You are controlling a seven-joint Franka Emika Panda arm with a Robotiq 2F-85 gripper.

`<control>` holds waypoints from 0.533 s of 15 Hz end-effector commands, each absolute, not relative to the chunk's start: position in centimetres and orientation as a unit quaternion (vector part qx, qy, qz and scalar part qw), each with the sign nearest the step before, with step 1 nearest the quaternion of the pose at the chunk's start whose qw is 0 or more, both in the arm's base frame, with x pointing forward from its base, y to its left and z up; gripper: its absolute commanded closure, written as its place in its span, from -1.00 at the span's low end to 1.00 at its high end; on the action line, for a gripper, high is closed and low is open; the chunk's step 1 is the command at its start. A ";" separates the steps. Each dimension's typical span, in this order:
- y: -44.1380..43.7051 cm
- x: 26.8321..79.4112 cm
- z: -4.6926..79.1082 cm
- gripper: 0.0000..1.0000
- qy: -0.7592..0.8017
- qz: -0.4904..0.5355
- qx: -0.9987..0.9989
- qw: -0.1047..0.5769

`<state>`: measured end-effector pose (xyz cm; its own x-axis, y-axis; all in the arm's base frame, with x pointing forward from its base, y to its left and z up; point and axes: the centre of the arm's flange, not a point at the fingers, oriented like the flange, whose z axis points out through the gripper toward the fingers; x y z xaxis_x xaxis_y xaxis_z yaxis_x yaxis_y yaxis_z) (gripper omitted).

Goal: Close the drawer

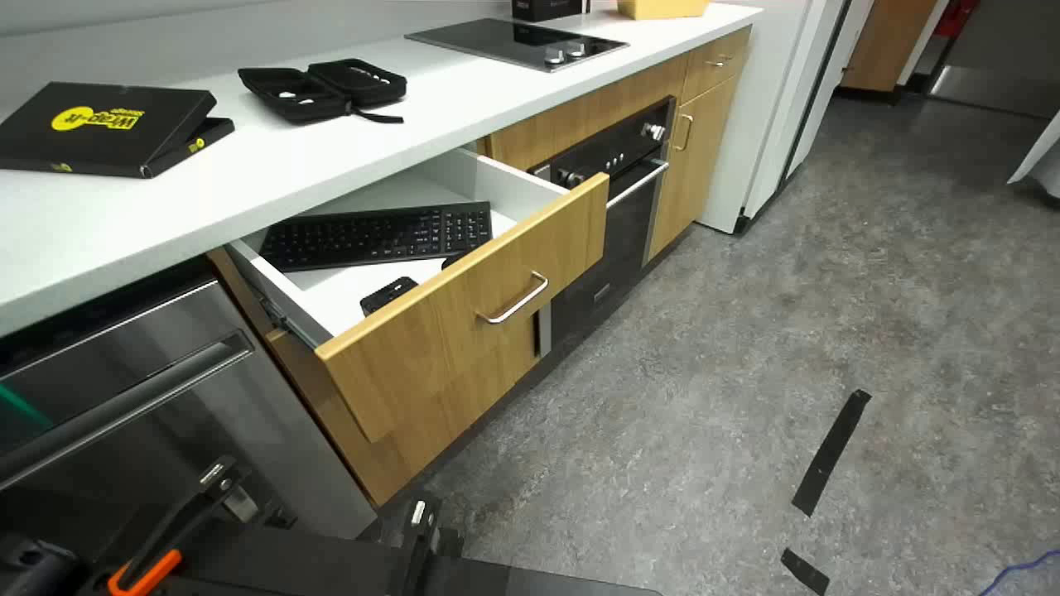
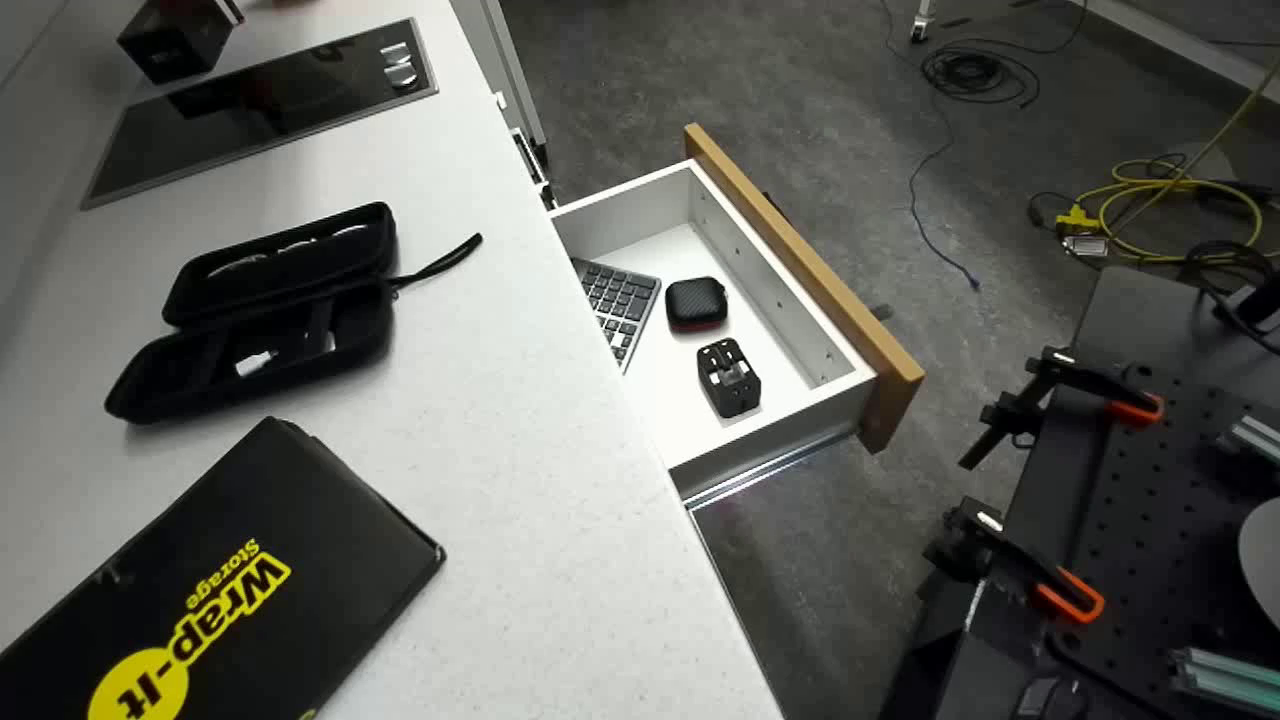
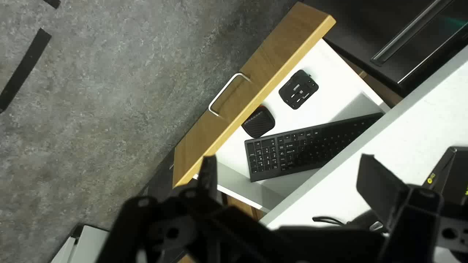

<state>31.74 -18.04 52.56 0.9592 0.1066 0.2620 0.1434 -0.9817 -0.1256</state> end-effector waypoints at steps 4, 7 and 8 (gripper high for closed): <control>-18.0 32.2 52.3 -1.00 -0.058 -0.130 -0.988 0.067; -18.0 35.3 48.7 -1.00 -0.042 -0.121 -0.991 0.042; -18.3 36.6 46.4 -1.00 -0.034 -0.117 -0.992 0.033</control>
<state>33.20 -17.85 51.06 0.9601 0.0949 0.2632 0.1264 -0.9864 -0.1055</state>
